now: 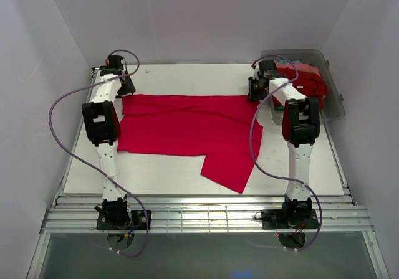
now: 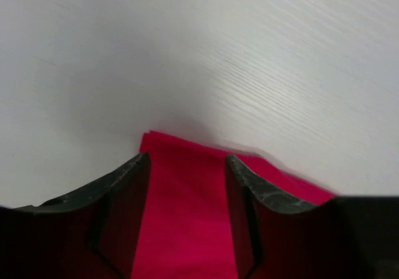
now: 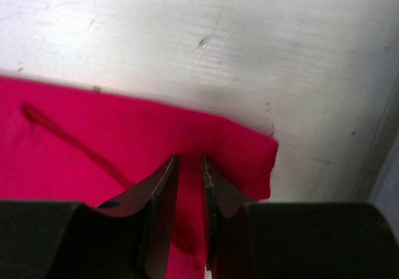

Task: Fold and stack the t-shirts
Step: Fold the flattened tshirt in 1/3 of the way

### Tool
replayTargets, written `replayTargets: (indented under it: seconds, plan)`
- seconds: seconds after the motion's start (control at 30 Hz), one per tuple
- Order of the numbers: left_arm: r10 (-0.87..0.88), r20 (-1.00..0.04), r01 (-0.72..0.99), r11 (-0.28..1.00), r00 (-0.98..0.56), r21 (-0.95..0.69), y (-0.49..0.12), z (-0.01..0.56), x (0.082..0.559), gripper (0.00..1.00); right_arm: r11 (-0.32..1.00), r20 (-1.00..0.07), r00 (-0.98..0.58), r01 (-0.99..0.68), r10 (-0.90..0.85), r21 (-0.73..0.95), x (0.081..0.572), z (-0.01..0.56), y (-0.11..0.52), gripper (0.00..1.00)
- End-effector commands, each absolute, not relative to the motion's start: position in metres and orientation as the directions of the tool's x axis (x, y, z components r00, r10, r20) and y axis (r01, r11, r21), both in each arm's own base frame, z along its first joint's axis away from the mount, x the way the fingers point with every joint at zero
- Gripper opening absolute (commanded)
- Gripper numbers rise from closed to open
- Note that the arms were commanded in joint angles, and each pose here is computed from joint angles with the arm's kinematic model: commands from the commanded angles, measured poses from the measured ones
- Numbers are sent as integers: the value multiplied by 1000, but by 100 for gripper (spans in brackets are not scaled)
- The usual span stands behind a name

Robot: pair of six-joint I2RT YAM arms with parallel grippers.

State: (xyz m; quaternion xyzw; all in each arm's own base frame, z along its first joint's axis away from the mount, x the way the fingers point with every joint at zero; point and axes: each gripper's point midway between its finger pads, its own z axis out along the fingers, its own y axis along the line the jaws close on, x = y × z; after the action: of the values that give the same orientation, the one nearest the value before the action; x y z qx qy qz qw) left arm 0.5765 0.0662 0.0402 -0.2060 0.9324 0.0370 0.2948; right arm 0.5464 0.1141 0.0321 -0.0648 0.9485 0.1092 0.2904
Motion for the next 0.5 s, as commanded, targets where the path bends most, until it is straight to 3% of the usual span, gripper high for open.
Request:
replayTargets:
  seconds: [0.0,0.07,0.2,0.47]
  plan:
    - [-318,-731,-357,928,-604,-108,45,150,593,65,938,-721,-691,-283,-53,202,561,105,130,28]
    - [-319,-756,-349,928,-571,-128,38,174,588,80,927,-766,-641,-314,-47,205,560,136,136,33]
    - [-317,-768,-322,934,-557,-152,23,196,575,98,897,-780,-625,-369,-45,244,551,159,150,42]
    - [-272,-708,-177,962,-652,-206,-39,177,523,98,877,-695,-715,-381,-78,293,531,115,168,42]
